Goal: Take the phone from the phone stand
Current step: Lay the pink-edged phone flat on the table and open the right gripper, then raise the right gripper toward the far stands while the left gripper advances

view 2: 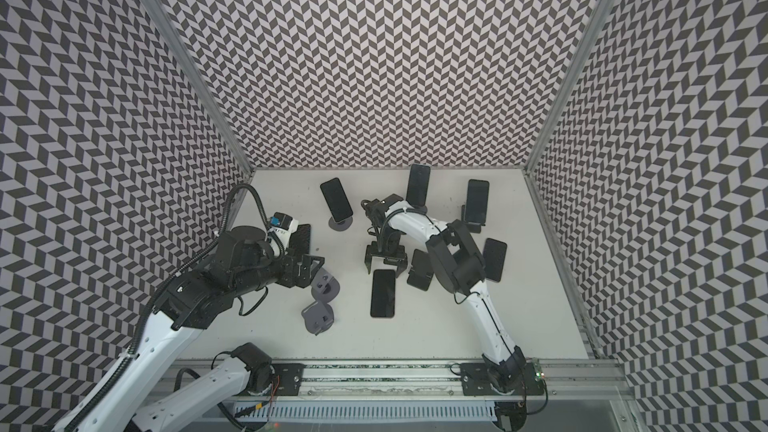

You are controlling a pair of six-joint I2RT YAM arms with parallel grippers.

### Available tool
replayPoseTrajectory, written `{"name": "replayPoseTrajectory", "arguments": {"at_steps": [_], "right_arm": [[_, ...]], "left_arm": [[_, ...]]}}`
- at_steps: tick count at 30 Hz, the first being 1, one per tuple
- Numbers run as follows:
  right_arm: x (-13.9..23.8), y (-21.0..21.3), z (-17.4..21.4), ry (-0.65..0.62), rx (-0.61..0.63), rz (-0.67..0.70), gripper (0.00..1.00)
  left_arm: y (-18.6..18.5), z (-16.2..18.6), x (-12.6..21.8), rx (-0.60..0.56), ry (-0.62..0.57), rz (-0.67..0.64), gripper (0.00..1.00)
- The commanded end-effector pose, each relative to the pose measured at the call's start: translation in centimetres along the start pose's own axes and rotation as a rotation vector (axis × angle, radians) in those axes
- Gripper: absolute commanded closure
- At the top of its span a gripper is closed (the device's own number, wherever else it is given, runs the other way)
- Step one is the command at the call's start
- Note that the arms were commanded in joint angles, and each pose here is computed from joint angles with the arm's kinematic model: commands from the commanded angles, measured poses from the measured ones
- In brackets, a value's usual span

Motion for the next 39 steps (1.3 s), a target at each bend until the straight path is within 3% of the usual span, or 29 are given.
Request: {"name": "replayPoseTrajectory", "arguments": {"at_steps": [1, 14, 25, 31, 39], "right_arm": [[1.1, 0.5, -0.9, -0.05, -0.007, -0.01, 0.15], [5.5, 1.1, -1.8, -0.204, 0.047, 0.022, 0.15], [13.5, 3.3, -2.9, -0.438, 0.155, -0.019, 0.16], [20.4, 1.2, -3.9, -0.64, 0.207, 0.033, 0.16], [29.4, -5.9, -6.0, -0.906, 0.191, 0.204, 0.16]], "left_arm": [[-0.7, -1.7, 1.2, -0.014, -0.067, 0.017, 0.02], [-1.0, -2.0, 1.6, 0.038, -0.082, 0.036, 0.02], [-2.6, -3.4, 0.6, 0.08, -0.061, 0.078, 0.03], [-4.0, -6.4, -1.2, 0.077, -0.087, 0.085, 0.05], [-8.0, -14.7, -2.2, 0.015, -0.339, 0.191, 0.06]]}}
Point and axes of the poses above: each gripper's point midway between its finger pads, its own x axis back along the fingers, its own y axis along the line the jaws close on, z = x × y, the point moved 1 cm from there along x, back along the fingers, and after that the axes turned 15 degrees about x, right-handed, at the moved point
